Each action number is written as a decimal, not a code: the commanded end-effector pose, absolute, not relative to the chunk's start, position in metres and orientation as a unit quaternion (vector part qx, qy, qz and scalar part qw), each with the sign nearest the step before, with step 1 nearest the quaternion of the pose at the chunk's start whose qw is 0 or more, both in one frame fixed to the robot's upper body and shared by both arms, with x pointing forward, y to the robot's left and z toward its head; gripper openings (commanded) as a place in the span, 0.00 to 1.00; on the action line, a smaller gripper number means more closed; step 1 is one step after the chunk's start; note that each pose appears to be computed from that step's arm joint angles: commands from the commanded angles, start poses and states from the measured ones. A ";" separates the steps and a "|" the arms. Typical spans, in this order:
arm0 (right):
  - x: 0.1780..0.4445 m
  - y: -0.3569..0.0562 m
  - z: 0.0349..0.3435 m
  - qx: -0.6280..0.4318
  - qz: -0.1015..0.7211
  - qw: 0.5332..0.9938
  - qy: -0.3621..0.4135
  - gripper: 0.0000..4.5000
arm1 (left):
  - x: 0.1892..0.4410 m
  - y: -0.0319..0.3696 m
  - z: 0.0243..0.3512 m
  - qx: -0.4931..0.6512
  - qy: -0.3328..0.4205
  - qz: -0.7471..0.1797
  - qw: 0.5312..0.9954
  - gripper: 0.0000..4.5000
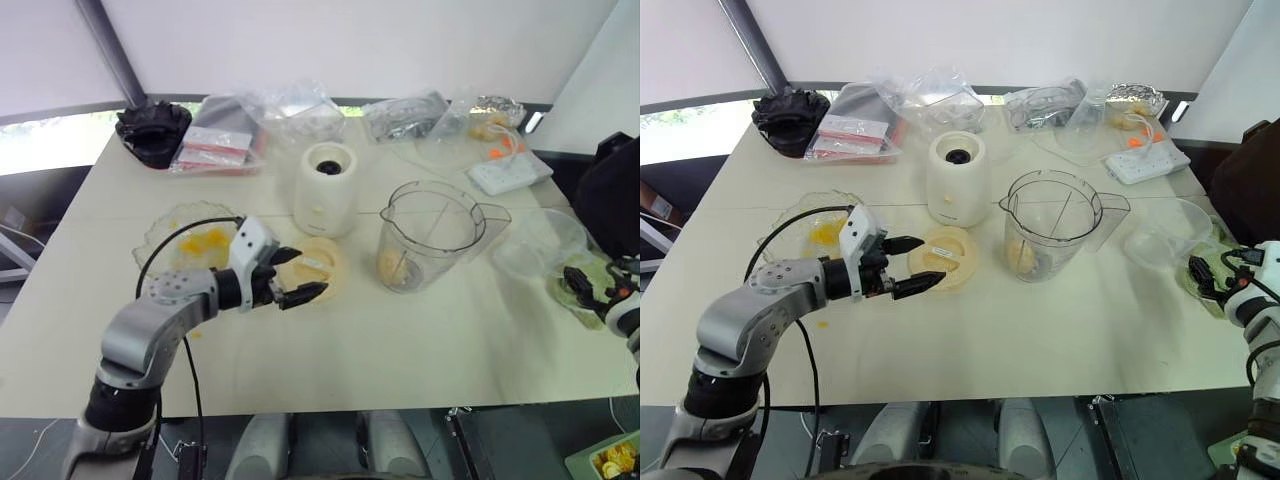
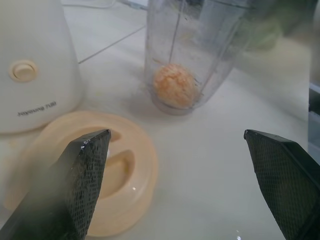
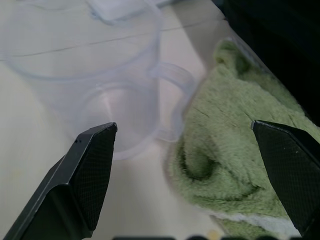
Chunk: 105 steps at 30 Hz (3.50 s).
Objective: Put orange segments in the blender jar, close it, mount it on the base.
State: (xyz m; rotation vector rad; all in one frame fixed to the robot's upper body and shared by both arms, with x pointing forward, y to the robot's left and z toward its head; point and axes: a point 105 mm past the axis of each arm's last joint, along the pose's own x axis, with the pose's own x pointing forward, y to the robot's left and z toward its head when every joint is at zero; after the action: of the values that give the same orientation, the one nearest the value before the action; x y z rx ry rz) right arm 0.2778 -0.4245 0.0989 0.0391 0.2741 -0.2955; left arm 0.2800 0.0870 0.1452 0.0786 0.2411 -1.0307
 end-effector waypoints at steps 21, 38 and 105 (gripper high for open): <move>0.300 -0.444 0.108 0.014 -0.177 0.979 0.105 1.00 | 0.274 0.083 0.161 0.048 0.085 -0.487 0.868 0.99; 0.316 -0.440 0.112 0.022 -0.179 0.980 0.089 1.00 | 0.273 0.082 0.160 0.052 0.087 -0.487 0.867 0.99; 0.338 -0.381 0.243 0.108 -0.087 0.976 -0.166 0.01 | 0.278 0.086 0.154 0.065 0.084 -0.490 0.865 1.00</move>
State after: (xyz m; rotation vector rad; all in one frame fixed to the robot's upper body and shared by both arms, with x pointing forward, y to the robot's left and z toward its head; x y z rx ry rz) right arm 0.3448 -0.3826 0.1931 0.2743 -0.2017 -0.2118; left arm 0.2789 0.0893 0.1473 0.1157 0.2146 -1.0069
